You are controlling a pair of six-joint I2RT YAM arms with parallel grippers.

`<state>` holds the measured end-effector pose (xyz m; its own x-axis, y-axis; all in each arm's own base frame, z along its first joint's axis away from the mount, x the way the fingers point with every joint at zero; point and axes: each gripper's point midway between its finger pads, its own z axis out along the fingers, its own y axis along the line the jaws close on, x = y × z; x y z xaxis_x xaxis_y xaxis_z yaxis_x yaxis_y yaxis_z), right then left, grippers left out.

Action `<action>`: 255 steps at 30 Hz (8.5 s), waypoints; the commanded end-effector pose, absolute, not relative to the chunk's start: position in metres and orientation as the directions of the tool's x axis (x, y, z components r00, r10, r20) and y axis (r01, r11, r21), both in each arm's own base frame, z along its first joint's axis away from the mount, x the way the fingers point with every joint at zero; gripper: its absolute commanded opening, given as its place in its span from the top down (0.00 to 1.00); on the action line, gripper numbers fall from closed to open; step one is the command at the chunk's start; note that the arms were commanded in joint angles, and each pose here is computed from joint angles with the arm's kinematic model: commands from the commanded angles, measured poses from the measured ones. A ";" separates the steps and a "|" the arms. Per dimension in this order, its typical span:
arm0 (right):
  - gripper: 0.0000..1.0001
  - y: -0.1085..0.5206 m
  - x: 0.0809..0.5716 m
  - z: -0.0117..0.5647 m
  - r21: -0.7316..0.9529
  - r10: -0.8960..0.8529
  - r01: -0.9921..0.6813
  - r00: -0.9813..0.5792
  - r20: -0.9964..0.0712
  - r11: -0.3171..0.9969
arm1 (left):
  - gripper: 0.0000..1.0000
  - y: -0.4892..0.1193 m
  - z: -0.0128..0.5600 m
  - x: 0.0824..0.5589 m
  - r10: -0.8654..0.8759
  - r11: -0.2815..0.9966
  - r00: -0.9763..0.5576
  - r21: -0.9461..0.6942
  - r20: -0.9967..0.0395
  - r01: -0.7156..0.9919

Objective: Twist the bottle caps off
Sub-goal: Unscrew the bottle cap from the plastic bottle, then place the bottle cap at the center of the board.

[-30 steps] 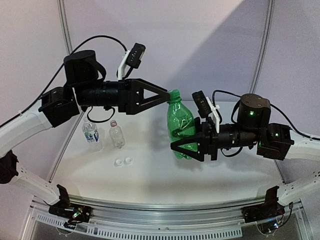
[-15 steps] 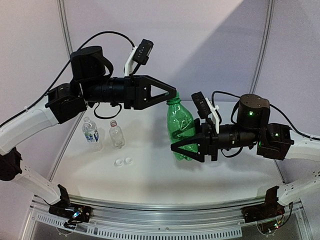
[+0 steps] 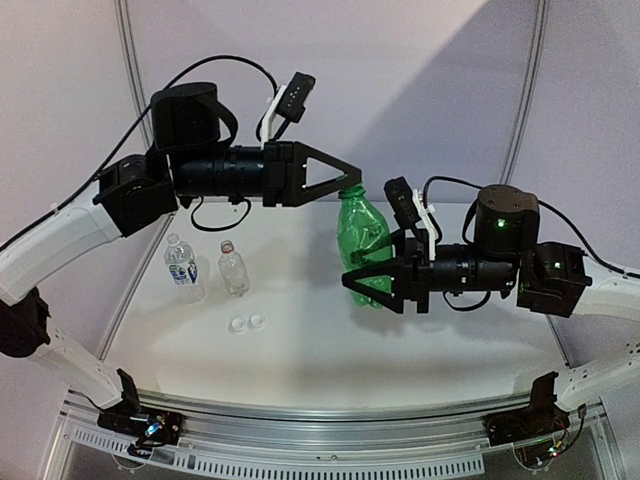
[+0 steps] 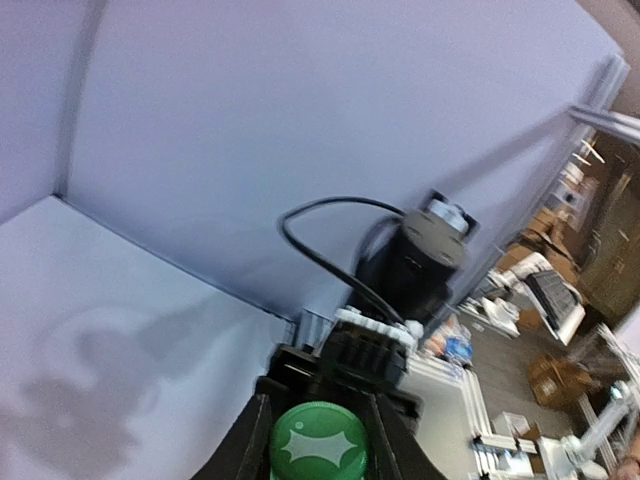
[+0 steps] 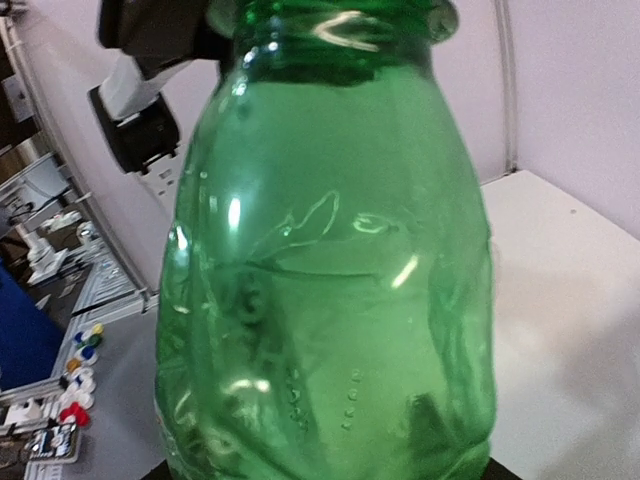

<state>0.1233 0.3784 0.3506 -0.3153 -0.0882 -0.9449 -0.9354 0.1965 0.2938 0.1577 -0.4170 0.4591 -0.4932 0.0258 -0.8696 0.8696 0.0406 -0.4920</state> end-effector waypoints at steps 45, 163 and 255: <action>1.00 0.342 0.151 0.339 0.202 -0.024 -0.892 -0.231 -0.973 0.404 | 0.02 -0.364 0.482 0.149 -0.051 0.182 -0.378 -0.381 -0.924 0.907; 1.00 0.350 0.195 0.269 0.114 -0.301 -0.755 -0.388 -0.871 0.645 | 0.65 -0.322 0.364 0.239 -0.235 0.701 -0.737 -0.636 -0.634 0.323; 1.00 0.334 0.190 0.270 0.094 -0.307 -0.757 -0.371 -0.876 0.646 | 0.56 -0.214 0.034 0.222 -0.102 0.976 -0.964 -0.214 -0.245 -0.049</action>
